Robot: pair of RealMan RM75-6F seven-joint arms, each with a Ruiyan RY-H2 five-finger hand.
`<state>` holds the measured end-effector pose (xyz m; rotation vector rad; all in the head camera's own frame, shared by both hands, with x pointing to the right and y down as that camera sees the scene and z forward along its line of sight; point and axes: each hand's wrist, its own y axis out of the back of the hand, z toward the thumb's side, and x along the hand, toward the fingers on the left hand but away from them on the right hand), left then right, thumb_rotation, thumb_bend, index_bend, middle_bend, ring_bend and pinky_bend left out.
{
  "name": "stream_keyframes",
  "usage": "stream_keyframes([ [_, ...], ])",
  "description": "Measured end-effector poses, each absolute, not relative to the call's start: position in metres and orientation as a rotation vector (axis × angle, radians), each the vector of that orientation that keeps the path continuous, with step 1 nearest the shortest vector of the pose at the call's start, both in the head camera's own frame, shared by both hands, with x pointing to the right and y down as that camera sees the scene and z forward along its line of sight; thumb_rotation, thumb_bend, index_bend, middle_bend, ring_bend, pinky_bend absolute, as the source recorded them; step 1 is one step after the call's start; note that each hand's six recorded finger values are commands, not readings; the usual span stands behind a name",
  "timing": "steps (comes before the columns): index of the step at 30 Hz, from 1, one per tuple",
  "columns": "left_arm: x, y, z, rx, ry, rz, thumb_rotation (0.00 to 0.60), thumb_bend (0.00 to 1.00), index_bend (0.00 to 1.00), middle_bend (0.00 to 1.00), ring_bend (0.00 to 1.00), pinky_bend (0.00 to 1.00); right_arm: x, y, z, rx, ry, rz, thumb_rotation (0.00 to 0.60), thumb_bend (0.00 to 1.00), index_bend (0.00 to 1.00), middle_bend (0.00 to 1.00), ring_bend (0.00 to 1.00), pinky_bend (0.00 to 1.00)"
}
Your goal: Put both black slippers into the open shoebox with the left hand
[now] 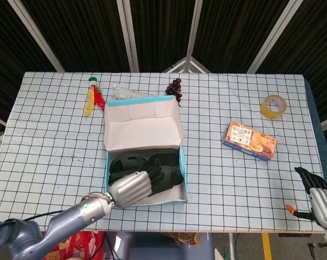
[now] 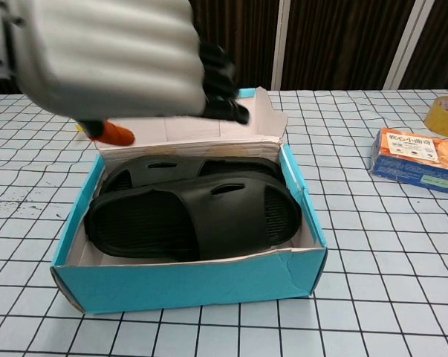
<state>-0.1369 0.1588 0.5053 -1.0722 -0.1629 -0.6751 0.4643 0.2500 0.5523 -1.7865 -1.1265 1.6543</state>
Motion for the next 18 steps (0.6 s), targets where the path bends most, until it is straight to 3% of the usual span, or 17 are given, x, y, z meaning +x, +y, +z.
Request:
stream_keyframes([
  [4, -0.179, 0.149, 0.488, -1.181, 0.054, -0.812, 0.6, 0.33, 0.2, 0.29, 0.24, 0.43, 0.463, 0.25, 0.552, -1.784, -1.121, 1.655, 0.6, 0.22, 0.02, 0.07, 0.1, 0.07],
  [8, -0.247, 0.148, 0.492, -1.366, 0.306, -1.03, 0.6, 0.32, 0.19, 0.28, 0.22, 0.43, 0.462, 0.249, 0.552, -1.779, -1.119, 1.647, 0.6, 0.22, 0.02, 0.07, 0.1, 0.07],
  [14, -0.352, 0.171, 0.507, -1.487, 0.645, -1.317, 0.6, 0.3, 0.17, 0.22, 0.1, 0.28, 0.458, 0.248, 0.55, -1.777, -1.109, 1.615, 0.6, 0.22, 0.02, 0.07, 0.09, 0.07],
  [18, -0.405, 0.191, 0.517, -1.495, 0.806, -1.43, 0.6, 0.3, 0.14, 0.16, 0.07, 0.25, 0.456, 0.247, 0.548, -1.755, -1.106, 1.59, 0.6, 0.22, 0.02, 0.07, 0.1, 0.07],
])
